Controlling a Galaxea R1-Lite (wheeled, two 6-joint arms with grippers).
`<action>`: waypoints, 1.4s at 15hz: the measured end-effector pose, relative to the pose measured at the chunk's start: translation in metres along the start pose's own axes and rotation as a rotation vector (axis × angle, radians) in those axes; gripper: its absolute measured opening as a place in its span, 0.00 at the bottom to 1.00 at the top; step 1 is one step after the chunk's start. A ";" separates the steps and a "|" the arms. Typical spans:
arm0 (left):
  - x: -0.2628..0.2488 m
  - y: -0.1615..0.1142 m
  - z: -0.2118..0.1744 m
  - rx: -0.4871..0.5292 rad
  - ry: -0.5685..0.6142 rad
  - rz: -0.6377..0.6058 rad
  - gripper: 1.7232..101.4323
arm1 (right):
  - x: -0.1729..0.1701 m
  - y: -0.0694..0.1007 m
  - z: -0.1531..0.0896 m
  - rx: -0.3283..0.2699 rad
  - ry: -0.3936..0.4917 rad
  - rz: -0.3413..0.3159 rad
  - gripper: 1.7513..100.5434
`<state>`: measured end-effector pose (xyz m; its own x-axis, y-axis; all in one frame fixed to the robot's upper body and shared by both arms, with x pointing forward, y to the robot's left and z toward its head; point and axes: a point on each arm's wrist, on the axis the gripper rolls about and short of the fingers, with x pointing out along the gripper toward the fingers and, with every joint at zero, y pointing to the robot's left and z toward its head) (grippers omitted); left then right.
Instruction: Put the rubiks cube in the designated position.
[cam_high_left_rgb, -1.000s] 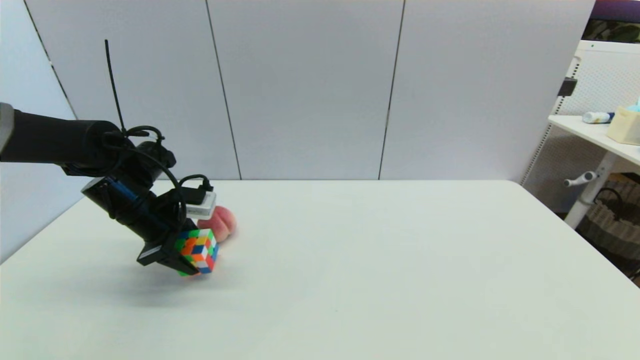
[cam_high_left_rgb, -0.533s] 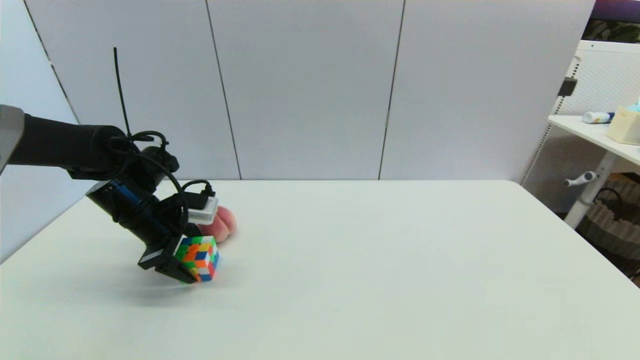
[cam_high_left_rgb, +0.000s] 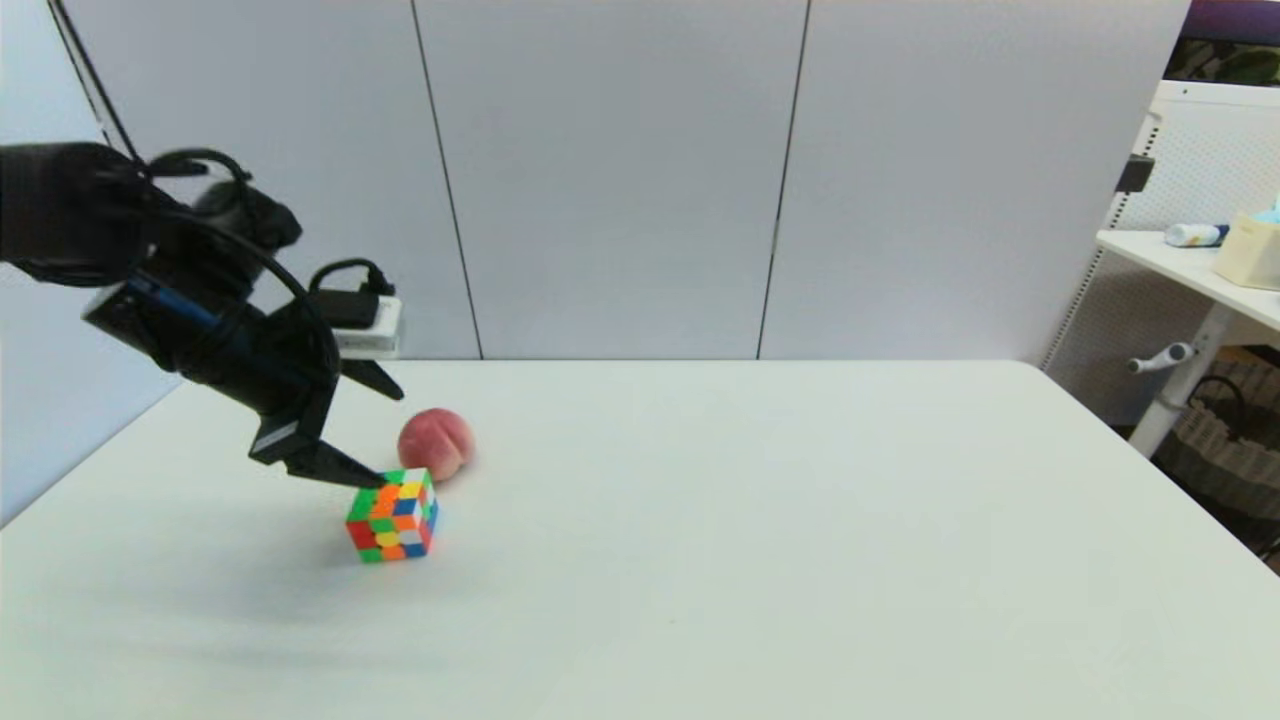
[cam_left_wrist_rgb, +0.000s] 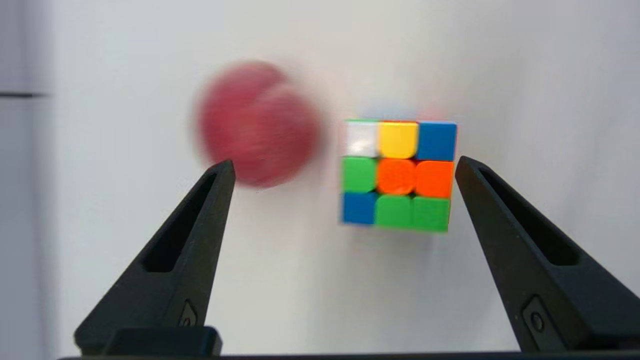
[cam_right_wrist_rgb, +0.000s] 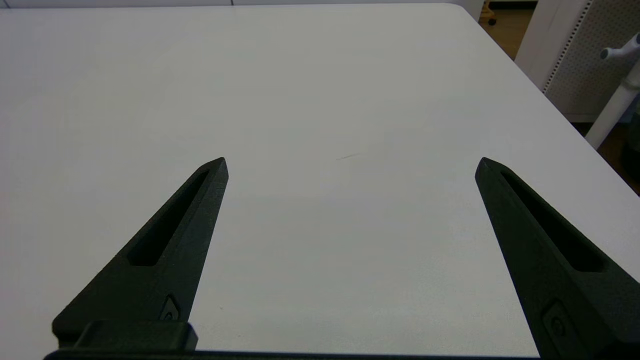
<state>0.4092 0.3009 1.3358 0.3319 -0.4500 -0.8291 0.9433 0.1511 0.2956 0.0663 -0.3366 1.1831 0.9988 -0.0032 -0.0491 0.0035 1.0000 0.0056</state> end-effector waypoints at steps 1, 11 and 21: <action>-0.022 -0.002 0.010 -0.022 -0.016 0.073 0.89 | 0.000 0.000 0.000 0.000 0.000 0.000 0.97; -0.128 -0.063 0.036 -0.624 -0.277 0.904 0.94 | 0.000 0.000 0.000 0.000 0.000 0.000 0.97; -0.055 -0.265 -0.052 -0.832 -0.424 1.037 0.96 | 0.000 0.000 0.000 0.000 0.000 0.000 0.97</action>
<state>0.1415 0.3312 1.2780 0.9872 -0.0187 -0.1585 0.0491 0.9806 0.1899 0.0663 -0.3366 1.1831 0.9988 -0.0028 -0.0491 0.0030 1.0000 0.0052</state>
